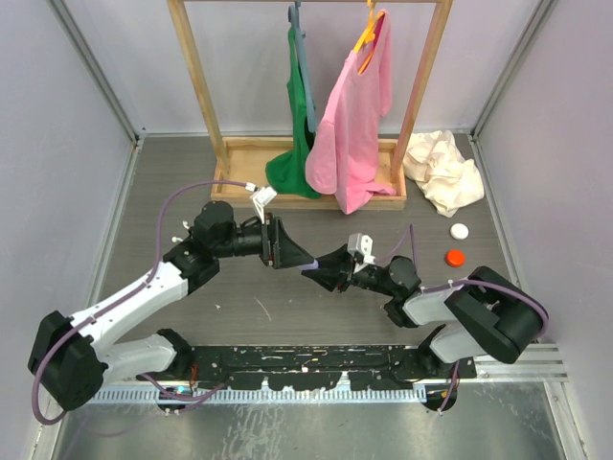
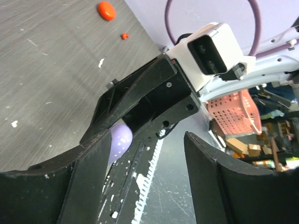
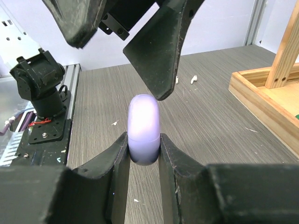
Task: Insert the wireless bluetooth earbuds into the charging case
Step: Close the charging case.
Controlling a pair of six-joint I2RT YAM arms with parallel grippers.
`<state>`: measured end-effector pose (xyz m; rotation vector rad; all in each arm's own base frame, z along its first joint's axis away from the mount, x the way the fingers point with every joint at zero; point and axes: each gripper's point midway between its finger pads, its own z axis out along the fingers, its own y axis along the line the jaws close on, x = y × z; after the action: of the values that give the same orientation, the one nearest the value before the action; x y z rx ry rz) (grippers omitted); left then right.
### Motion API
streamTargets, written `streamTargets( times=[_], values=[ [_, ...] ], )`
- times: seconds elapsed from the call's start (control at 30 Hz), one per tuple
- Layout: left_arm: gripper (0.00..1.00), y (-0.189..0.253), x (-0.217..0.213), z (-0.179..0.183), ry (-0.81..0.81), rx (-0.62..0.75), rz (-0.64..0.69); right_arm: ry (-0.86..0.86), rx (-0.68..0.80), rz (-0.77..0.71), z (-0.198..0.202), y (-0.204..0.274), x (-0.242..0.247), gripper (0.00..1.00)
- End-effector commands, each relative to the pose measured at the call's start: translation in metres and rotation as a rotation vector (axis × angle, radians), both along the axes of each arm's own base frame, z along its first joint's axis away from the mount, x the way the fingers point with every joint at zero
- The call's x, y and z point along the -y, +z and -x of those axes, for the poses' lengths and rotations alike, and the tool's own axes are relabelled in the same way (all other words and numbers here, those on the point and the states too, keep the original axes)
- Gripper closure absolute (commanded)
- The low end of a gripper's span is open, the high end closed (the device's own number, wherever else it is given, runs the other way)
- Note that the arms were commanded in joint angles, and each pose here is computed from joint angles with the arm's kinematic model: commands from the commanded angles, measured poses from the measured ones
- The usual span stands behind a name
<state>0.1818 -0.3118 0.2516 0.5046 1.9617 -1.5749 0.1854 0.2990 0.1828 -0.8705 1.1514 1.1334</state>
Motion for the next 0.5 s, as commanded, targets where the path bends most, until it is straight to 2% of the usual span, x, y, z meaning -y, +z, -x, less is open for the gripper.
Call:
streamTargets(
  times=[0.0,0.2,0.37,0.47],
  values=[
    [0.33,0.016,-0.019,-0.010,0.104,0.118,-0.057,-0.025,0.055,-0.076,-0.007,0.028,0.000,0.87],
    [0.26,0.004,-0.070,-0.029,0.340,0.200,-0.324,-0.125,-0.079,-0.036,-0.033,0.021,-0.001,0.87],
    [0.15,0.004,-0.118,-0.028,0.472,0.269,-0.500,-0.239,-0.210,0.027,-0.052,0.006,0.006,0.87],
    [0.13,0.008,-0.148,-0.029,0.560,0.314,-0.596,-0.293,-0.289,0.057,-0.058,-0.004,0.013,0.87]
  ],
)
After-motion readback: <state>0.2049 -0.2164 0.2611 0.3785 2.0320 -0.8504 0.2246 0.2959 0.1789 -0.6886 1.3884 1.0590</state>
